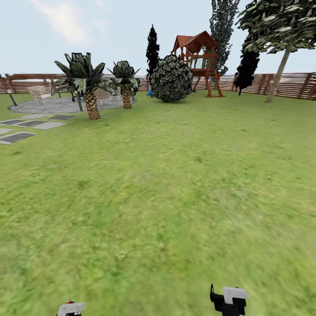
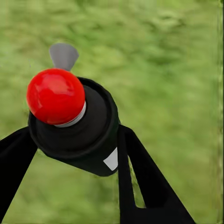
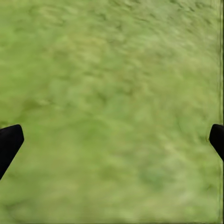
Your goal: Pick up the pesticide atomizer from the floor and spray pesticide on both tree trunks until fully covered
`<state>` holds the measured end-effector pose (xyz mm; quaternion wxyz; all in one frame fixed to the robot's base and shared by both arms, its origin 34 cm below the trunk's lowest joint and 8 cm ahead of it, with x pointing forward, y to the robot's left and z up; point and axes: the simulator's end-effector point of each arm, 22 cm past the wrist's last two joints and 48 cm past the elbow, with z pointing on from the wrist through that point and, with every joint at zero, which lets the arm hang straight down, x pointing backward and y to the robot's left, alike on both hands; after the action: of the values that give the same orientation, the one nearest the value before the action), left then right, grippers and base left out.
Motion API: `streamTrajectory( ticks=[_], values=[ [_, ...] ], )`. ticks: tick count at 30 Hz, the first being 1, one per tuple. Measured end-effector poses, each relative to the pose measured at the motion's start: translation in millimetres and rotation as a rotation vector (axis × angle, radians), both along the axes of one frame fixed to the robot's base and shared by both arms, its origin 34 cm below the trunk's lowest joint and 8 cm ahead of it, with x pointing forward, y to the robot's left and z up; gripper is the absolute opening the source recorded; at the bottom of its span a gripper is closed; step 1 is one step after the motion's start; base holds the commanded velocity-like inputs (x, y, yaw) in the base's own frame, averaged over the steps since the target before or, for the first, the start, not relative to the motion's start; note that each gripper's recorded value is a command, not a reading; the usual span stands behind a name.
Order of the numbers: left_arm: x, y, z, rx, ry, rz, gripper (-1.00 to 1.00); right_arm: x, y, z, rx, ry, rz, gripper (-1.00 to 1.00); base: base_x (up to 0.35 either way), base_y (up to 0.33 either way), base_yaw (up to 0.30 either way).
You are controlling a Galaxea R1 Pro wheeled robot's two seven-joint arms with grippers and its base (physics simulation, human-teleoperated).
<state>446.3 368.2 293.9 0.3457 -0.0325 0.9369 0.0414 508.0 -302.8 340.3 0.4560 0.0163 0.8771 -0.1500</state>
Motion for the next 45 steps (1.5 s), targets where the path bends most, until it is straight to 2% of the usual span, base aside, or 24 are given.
streamTrajectory(
  ticks=[12, 25, 40, 45],
  values=[
    [-0.1, -1.8, -0.3, -0.002, 0.001, -0.002, -1.00, 0.0, 0.4, 0.0, 0.001, 0.000, 0.000, 1.00, 0.018, -0.274, -0.268],
    [-0.7, -1.3, -0.4, -0.002, 0.002, -0.001, -1.00, 0.0, 1.1, 0.2, 0.001, 0.000, 0.000, 1.00, 0.215, -0.213, -0.268],
    [-1.0, 0.2, -0.2, 0.000, 0.002, 0.001, -1.00, 0.0, 1.6, 0.1, 0.002, 0.000, 0.001, 1.00, 0.292, -0.094, -0.268],
    [-1.1, 0.5, -0.6, 0.001, 0.003, 0.003, -1.00, 0.0, 1.7, -0.2, 0.002, 0.000, 0.001, 1.00, 0.050, -0.004, -0.268]
  ],
)
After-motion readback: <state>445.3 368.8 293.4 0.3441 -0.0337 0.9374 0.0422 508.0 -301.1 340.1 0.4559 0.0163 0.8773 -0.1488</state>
